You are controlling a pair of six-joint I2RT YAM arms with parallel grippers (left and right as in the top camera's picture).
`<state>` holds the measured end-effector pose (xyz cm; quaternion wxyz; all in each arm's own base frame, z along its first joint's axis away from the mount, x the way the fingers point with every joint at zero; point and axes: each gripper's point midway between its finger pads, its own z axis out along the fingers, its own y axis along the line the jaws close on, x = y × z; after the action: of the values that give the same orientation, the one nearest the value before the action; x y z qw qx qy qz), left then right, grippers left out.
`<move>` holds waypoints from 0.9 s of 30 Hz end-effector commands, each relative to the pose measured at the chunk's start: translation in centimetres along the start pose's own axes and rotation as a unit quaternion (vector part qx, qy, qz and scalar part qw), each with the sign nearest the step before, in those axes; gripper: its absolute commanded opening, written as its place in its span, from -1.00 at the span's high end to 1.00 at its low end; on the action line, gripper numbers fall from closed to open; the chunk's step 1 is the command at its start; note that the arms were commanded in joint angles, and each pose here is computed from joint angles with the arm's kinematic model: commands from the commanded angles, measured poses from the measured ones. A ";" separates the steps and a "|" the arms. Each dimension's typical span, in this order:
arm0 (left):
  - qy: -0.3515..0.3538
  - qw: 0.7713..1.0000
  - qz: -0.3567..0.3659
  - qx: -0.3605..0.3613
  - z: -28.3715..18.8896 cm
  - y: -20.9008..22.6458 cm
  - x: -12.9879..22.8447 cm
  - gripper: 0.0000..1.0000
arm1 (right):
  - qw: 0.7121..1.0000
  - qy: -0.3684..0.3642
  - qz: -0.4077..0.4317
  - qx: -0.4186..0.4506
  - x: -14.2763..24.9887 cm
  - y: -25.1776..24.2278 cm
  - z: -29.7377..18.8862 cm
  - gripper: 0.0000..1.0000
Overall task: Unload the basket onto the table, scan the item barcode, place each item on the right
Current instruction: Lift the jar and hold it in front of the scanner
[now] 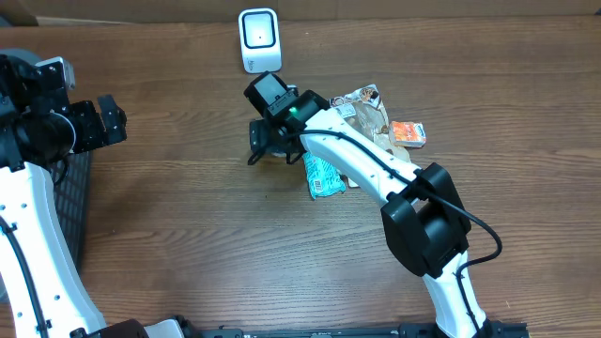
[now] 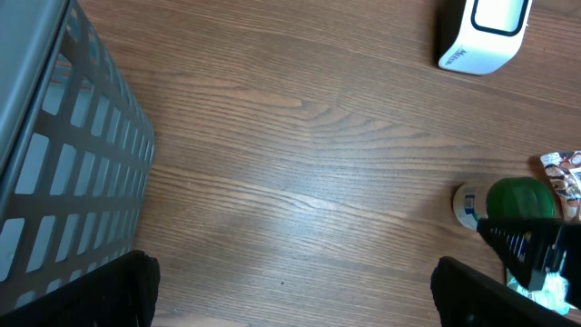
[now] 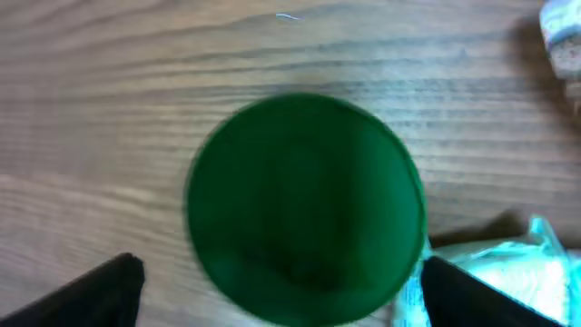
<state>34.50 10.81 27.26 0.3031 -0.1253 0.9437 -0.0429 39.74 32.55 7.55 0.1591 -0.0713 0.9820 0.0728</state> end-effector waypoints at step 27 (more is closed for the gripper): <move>0.000 1.000 0.007 0.006 0.2 -0.2 -0.1 -0.99 | 0.997 -0.045 0.059 0.016 -3.8 -0.8 2.1 -0.58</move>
<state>34.50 10.81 27.26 0.3031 -0.1254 0.9437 -0.0429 43.37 32.82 6.60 0.1924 -0.0163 0.9784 0.0734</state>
